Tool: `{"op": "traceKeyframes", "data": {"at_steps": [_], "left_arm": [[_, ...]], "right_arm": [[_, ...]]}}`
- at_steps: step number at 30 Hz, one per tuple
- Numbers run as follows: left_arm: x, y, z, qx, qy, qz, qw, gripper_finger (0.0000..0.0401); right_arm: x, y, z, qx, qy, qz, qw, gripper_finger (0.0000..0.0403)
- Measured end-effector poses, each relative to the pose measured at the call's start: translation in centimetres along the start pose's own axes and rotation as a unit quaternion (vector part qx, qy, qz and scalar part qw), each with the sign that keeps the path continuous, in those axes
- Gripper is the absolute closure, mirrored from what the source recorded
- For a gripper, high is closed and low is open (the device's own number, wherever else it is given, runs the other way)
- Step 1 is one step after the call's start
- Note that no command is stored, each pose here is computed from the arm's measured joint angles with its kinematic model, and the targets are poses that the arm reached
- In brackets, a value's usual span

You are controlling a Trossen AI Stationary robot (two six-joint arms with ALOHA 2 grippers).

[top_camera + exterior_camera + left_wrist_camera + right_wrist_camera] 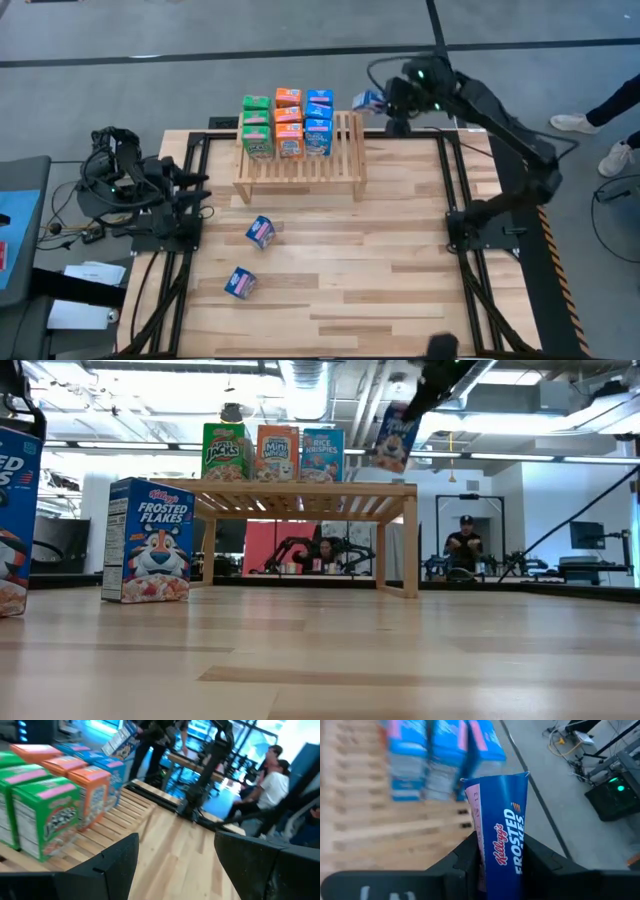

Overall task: Stack cereal on shelf
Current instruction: Put the bottom right blue cereal box on the shelf

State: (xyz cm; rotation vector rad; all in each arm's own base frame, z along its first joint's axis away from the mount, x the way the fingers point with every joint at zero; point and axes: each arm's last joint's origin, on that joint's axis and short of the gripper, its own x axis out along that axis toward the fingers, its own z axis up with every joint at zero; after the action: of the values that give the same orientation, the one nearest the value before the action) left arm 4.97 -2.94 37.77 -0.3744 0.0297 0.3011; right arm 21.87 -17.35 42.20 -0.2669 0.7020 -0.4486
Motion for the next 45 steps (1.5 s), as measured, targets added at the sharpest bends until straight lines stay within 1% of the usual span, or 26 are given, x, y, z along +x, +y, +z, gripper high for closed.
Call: {"op": "traceKeyframes", "data": {"at_steps": [4,7,9,12,16,20,25,29,34,45], "left_arm": [[0.0,0.1,0.1,-0.005,-0.018,0.021,1.000,0.0151],[0.0,0.2,0.2,-0.017,-0.030,0.035,0.999,0.0151],[0.0,0.2,0.2,-0.020,-0.035,0.040,0.998,0.0151],[0.0,0.3,0.2,-0.021,-0.040,0.046,0.998,0.0151],[0.0,0.3,0.3,-0.022,-0.046,0.053,0.997,0.0151],[0.0,0.3,0.3,-0.022,-0.050,0.058,0.997,0.0151],[0.0,0.4,0.3,-0.023,-0.055,0.063,0.996,0.0151],[0.0,0.4,0.3,-0.022,-0.057,0.065,0.996,0.0151],[0.0,0.4,0.3,-0.023,-0.057,0.065,0.996,0.0151],[0.0,0.4,0.3,-0.020,-0.057,0.066,0.996,0.0151]], "right_arm": [[2.3,-2.5,0.3,-0.042,0.034,0.015,0.998,0.0269],[3.8,-3.8,1.3,-0.039,0.025,0.051,0.998,0.0269],[4.8,-4.4,1.8,-0.041,0.031,0.068,0.996,0.0269],[6.2,-5.0,2.1,-0.056,0.054,0.087,0.993,0.0269],[8.1,-5.2,1.6,-0.072,0.082,0.132,0.985,0.0269],[9.7,-5.1,1.3,-0.072,0.081,0.158,0.982,0.0269],[9.9,-5.1,1.2,-0.070,0.079,0.163,0.981,0.0269],[9.9,-5.0,1.1,-0.053,0.089,0.168,0.980,0.0269],[9.7,-4.7,0.8,-0.046,0.108,0.183,0.976,0.0269],[10.0,-4.5,1.1,-0.046,0.097,0.181,0.978,0.0265]]}}
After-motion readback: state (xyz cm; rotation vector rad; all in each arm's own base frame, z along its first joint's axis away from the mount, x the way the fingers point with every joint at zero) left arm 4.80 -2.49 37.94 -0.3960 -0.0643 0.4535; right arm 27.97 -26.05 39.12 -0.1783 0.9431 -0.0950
